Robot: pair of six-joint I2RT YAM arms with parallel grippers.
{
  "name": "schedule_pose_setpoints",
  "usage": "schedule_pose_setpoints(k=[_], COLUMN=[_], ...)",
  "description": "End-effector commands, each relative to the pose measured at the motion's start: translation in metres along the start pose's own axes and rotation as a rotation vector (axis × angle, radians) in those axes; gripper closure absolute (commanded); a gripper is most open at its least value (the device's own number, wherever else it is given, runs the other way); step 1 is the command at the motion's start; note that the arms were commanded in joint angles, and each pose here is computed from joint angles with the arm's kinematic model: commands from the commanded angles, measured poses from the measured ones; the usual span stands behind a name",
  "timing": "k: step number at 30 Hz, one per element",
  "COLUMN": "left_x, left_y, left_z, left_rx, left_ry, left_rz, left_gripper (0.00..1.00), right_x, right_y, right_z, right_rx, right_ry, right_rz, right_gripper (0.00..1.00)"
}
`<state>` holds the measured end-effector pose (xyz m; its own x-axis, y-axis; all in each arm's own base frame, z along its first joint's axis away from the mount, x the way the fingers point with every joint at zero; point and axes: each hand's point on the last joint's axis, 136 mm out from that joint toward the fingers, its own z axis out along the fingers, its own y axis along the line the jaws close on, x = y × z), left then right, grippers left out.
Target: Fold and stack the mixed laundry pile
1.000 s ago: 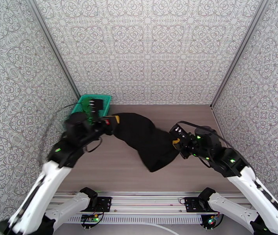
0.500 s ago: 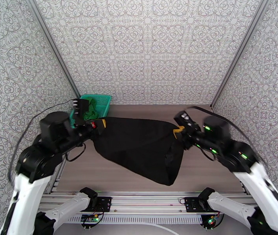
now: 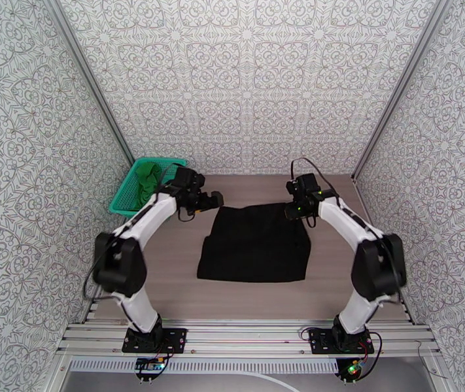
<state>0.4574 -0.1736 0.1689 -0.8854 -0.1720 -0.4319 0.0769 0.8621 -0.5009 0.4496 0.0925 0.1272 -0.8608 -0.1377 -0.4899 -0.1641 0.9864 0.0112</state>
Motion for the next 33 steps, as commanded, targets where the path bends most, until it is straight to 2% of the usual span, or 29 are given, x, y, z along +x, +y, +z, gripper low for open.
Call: schedule_pose_setpoints(k=[1, 2, 4, 10, 15, 18, 24, 29, 33], left_x=[-0.038, -0.036, -0.027, 0.042, 0.124, 0.156, 0.170, 0.167, 0.165], left_y=[-0.041, -0.038, -0.031, 0.003, 0.036, 0.042, 0.032, 0.018, 0.017], left_z=[-0.038, -0.042, -0.049, -0.075, -0.077, -0.067, -0.045, -0.038, -0.038], left_rx=[0.083, 0.065, 0.023, -0.113, -0.161, -0.142, -0.088, -0.083, -0.090], left_ry=[-0.140, -0.145, -0.139, -0.067, 0.046, 0.083, 0.111, 0.135, 0.134], left_rz=[0.101, 0.103, 0.099, 0.061, -0.067, -0.113, -0.131, -0.087, -0.075], left_gripper=[0.01, 0.01, 0.01, 0.02, 0.10, 0.11, 0.13, 0.13, 0.13], right_x=[-0.034, -0.033, -0.027, 0.014, 0.074, 0.109, 0.153, 0.170, 0.176], right_y=[-0.016, -0.018, -0.018, -0.007, 0.017, 0.032, 0.040, 0.044, 0.055], right_z=[-0.028, -0.029, -0.031, -0.044, -0.053, -0.042, -0.006, 0.016, 0.024], right_rx=[0.066, 0.072, 0.076, 0.017, -0.063, -0.100, -0.111, -0.121, -0.181], right_ry=[-0.100, -0.098, -0.087, -0.050, 0.023, 0.101, 0.211, 0.273, 0.294], right_rz=[0.048, 0.051, 0.062, 0.111, 0.175, 0.203, 0.280, 0.318, 0.342], right_gripper=[0.28, 0.14, 0.02, 0.02, 0.10, 0.16, 0.32, 0.47, 0.63])
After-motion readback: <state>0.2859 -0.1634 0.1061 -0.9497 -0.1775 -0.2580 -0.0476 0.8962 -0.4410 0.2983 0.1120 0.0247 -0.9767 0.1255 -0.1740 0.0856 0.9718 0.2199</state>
